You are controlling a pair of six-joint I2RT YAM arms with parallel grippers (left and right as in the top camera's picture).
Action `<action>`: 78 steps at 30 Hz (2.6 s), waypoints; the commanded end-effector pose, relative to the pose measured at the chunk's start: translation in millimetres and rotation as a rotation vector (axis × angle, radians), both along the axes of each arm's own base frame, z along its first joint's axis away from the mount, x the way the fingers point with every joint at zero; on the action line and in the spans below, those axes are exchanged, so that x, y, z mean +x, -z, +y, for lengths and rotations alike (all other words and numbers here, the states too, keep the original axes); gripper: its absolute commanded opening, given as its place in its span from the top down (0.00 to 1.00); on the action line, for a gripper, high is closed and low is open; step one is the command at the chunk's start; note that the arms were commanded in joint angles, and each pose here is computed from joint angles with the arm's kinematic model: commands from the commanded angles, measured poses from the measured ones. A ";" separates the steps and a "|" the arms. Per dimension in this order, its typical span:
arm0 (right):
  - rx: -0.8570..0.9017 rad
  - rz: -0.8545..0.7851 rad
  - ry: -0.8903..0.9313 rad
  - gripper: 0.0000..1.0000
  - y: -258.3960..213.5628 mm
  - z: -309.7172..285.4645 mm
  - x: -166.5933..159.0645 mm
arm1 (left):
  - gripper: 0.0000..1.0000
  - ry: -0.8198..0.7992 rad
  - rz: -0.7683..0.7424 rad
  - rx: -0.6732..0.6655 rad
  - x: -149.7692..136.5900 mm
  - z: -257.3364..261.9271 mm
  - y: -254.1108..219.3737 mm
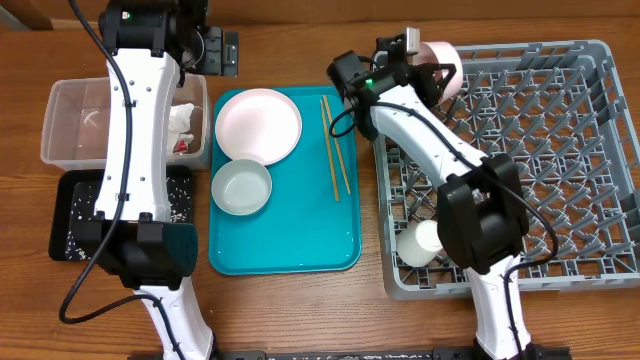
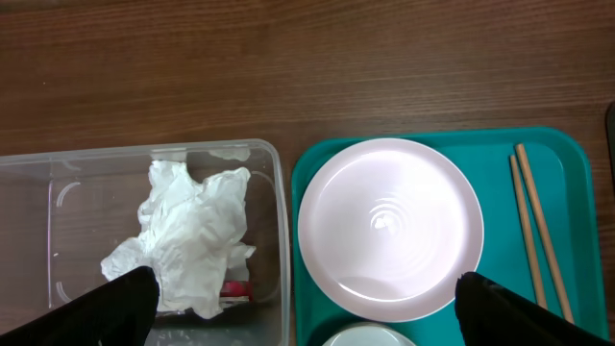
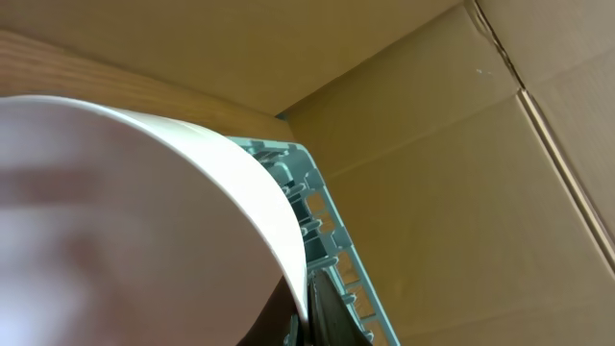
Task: Sort waste into correct bins and load items into the dishwasher
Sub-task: 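Reach the right gripper to the pink plate on the teal tray and grasp its rim, then carry the pink plate into the rack and stand it upright at the back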
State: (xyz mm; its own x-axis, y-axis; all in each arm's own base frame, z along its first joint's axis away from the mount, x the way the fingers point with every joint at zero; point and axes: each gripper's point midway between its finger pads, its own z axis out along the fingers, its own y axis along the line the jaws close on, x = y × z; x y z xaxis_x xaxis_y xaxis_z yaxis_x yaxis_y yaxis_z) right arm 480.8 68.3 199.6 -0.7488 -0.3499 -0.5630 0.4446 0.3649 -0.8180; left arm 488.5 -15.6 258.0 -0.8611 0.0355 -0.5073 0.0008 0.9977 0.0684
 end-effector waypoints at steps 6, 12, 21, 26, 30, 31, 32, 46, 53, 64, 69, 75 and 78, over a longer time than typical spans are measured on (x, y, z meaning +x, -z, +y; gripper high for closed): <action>0.148 0.096 -0.064 0.96 31.5 26.4 -3.8 | 0.00 0.008 -0.036 0.012 -0.3 0.5 -14.2; 0.233 0.201 -0.083 0.62 52.2 35.2 -12.2 | 0.00 0.008 -0.036 0.012 -0.2 0.6 -14.2; 0.350 0.235 -0.186 0.48 42.5 82.2 -28.8 | 0.00 0.008 -0.036 0.012 -0.2 0.6 -14.2; 0.591 0.295 -0.258 0.38 32.1 113.7 -40.4 | 0.00 0.008 -0.036 0.012 -0.3 0.7 -14.2; 0.890 0.381 -0.320 0.28 32.9 145.1 -46.6 | 0.00 0.008 -0.036 0.012 -0.3 0.5 -14.2; 0.978 0.404 -0.342 0.27 34.6 156.2 -47.3 | 0.00 0.008 -0.037 0.012 -0.1 0.6 -14.3; 1.154 0.452 -0.399 0.27 38.6 182.0 -47.6 | 0.00 0.008 -0.036 0.012 -0.2 0.7 -14.2; 1.497 0.536 -0.468 0.41 111.8 261.2 -45.7 | 0.00 0.008 -0.036 0.012 -0.2 0.5 -14.2; 1.485 0.519 -0.440 0.47 151.2 281.9 -43.5 | 0.00 0.008 -0.036 0.012 -0.2 0.6 -14.2; 1.471 0.506 -0.323 0.81 211.2 278.2 -39.4 | 0.00 0.009 -0.036 0.012 -0.2 0.3 -14.2; 1.442 0.492 -0.288 0.96 217.1 267.4 -37.1 | 0.00 0.008 -0.036 0.012 -0.3 0.5 -14.2; 1.439 0.400 -0.295 0.96 175.5 244.2 -8.6 | 0.00 0.008 -0.036 0.012 -0.2 0.6 -14.2; 1.418 0.302 -0.360 0.96 124.1 225.8 16.7 | 0.00 0.008 -0.036 0.012 -0.3 0.5 -14.2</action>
